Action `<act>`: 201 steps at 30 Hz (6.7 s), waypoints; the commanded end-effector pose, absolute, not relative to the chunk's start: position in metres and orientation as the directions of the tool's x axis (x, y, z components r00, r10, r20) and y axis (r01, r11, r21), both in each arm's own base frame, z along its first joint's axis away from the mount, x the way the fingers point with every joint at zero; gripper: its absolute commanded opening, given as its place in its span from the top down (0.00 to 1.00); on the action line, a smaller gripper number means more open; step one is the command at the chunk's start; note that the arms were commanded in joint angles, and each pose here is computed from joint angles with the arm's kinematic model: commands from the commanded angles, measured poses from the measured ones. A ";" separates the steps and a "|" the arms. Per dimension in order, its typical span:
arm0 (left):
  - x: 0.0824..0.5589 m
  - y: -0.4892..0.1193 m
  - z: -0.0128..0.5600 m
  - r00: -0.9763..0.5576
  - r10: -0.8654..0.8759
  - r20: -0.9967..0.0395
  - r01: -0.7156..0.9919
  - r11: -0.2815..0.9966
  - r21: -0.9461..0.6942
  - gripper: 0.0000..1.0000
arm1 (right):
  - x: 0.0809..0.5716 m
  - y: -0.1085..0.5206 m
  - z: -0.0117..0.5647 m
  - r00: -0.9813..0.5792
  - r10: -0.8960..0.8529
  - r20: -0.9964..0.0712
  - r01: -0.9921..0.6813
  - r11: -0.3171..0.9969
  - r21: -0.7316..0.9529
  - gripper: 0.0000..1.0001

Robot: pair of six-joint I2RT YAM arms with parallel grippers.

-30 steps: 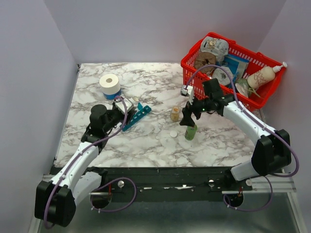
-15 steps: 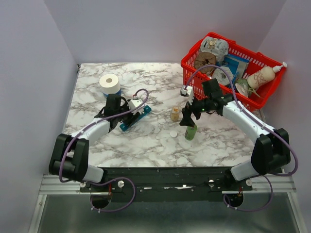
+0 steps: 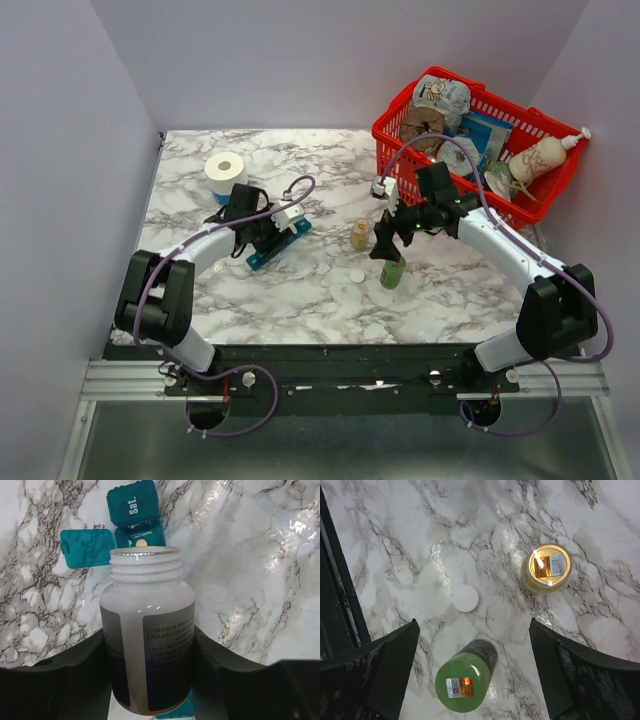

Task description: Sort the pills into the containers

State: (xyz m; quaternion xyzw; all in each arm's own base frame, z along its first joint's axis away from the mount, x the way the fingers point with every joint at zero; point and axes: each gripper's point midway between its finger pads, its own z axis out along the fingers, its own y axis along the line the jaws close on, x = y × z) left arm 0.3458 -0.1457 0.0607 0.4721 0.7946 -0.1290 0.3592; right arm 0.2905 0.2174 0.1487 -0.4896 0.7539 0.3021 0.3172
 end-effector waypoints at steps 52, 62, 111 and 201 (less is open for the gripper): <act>0.350 -0.143 0.055 -0.492 0.813 -0.310 0.819 0.554 0.151 1.00 | 0.292 0.210 0.149 -0.334 -0.533 -0.777 -0.927 0.336 0.167 0.00; 0.349 -0.141 0.057 -0.506 0.819 -0.270 0.816 0.556 0.158 1.00 | 0.292 0.209 0.149 -0.336 -0.530 -0.779 -0.926 0.338 0.170 0.00; 0.346 -0.142 0.057 -0.541 0.830 -0.139 0.809 0.558 0.183 1.00 | 0.292 0.207 0.146 -0.352 -0.528 -0.773 -0.922 0.339 0.188 0.00; 0.238 -0.154 0.248 0.323 0.172 -0.931 0.695 0.624 0.356 1.00 | 0.283 0.280 0.090 0.462 -0.713 -0.528 -0.886 -0.391 -0.249 0.00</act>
